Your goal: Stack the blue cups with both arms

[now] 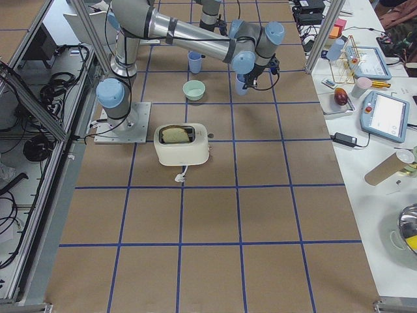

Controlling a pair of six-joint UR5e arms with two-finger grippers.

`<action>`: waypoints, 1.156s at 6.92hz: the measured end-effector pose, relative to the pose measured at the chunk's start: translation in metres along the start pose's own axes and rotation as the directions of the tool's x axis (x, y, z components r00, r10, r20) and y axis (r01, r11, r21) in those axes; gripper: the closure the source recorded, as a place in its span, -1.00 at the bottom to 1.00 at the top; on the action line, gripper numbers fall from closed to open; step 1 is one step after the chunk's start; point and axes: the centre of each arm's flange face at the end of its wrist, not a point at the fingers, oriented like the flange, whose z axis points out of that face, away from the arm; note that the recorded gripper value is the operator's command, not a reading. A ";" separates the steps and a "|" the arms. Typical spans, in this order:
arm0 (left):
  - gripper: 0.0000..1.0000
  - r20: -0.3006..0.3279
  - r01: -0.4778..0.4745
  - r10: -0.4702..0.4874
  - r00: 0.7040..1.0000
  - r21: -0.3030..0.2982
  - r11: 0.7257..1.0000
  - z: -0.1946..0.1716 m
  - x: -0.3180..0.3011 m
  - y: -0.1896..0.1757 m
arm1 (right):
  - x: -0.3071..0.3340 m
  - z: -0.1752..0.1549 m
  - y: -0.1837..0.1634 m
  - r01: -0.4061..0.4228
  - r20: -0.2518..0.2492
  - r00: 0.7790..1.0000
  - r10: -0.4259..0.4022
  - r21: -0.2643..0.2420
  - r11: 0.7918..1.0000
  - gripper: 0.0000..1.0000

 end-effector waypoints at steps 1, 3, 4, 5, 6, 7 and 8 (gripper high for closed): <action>-1.00 -0.020 -0.014 0.014 1.000 0.017 1.000 -0.045 -0.027 -0.015 | -0.020 -0.006 0.011 0.022 0.009 1.000 -0.022 -0.026 0.999 1.00; -1.00 -0.057 -0.135 0.142 0.988 0.107 0.985 -0.117 -0.107 -0.048 | -0.055 -0.013 0.034 0.024 0.038 0.999 -0.021 -0.061 0.998 1.00; -1.00 -0.060 -0.192 0.204 0.977 0.165 0.968 -0.145 -0.146 -0.056 | -0.086 -0.015 0.049 -0.002 0.030 1.000 0.004 -0.066 0.998 1.00; -1.00 -0.059 -0.208 0.226 0.972 0.219 0.953 -0.166 -0.172 -0.054 | -0.122 -0.016 0.067 -0.026 0.015 1.000 0.027 -0.066 0.997 1.00; -1.00 -0.052 -0.208 0.228 0.972 0.260 0.943 -0.176 -0.186 -0.051 | -0.157 -0.013 0.086 -0.040 0.000 0.999 0.040 -0.071 0.997 1.00; -1.00 -0.025 -0.202 0.218 0.976 0.278 0.939 -0.172 -0.197 -0.048 | -0.189 -0.004 0.108 -0.050 -0.015 0.999 0.049 -0.082 0.995 1.00; -1.00 0.008 -0.198 0.204 0.979 0.286 0.937 -0.166 -0.205 -0.045 | -0.218 0.010 0.130 -0.057 -0.031 0.998 0.054 -0.088 0.994 1.00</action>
